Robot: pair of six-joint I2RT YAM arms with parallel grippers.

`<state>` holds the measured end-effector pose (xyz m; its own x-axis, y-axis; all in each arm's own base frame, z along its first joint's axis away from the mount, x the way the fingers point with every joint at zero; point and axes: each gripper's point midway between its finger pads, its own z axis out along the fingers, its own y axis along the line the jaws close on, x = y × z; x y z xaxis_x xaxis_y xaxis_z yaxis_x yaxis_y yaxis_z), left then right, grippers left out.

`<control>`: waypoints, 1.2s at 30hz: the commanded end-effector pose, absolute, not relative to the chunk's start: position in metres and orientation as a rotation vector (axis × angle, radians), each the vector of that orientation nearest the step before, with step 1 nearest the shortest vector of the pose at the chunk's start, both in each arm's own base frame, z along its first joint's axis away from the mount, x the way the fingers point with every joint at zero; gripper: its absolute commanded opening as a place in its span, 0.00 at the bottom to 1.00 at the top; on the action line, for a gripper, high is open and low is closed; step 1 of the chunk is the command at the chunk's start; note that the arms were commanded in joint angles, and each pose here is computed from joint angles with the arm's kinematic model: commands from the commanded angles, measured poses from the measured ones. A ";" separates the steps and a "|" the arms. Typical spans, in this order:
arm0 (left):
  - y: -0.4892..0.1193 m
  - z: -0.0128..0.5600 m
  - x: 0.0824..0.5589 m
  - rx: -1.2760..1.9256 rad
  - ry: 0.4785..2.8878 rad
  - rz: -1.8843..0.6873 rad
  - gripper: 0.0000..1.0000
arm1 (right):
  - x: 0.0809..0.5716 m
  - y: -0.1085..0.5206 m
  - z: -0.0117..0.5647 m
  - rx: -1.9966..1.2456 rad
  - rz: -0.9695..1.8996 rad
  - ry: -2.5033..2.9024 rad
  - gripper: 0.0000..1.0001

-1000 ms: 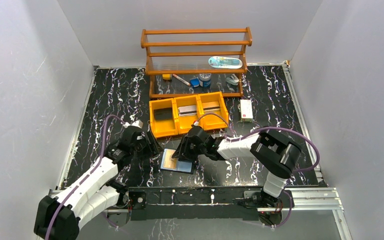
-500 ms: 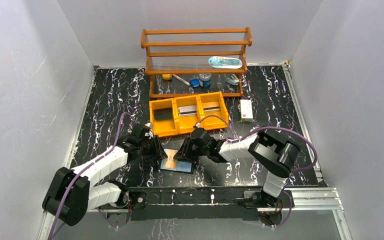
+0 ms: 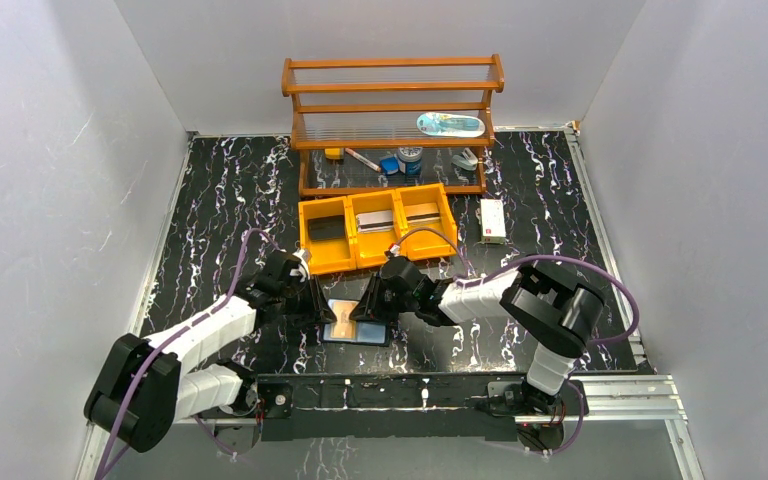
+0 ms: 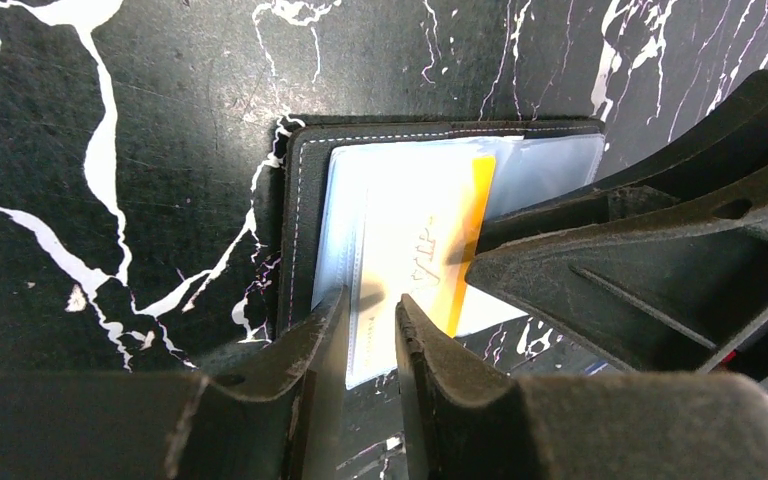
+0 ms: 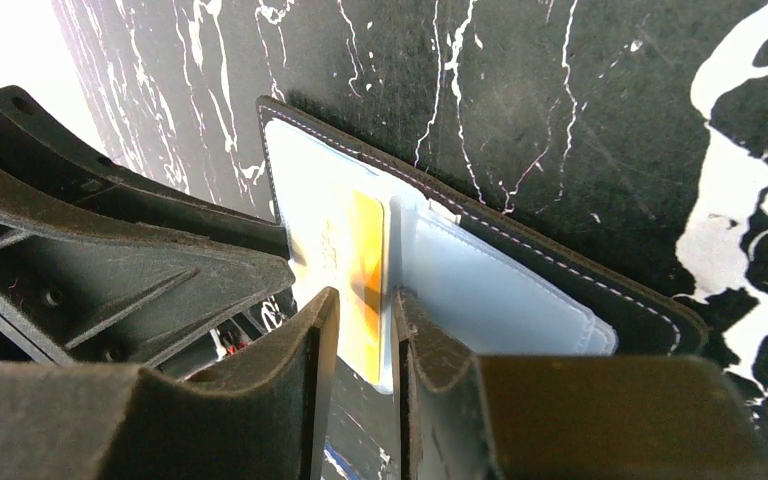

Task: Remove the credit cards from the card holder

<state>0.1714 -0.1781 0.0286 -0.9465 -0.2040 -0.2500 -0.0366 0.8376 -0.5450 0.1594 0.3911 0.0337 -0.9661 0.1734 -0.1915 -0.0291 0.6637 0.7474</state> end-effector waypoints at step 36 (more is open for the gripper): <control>-0.185 0.056 0.165 -0.103 2.667 -0.873 0.24 | 0.155 0.374 0.035 0.073 1.099 2.629 0.30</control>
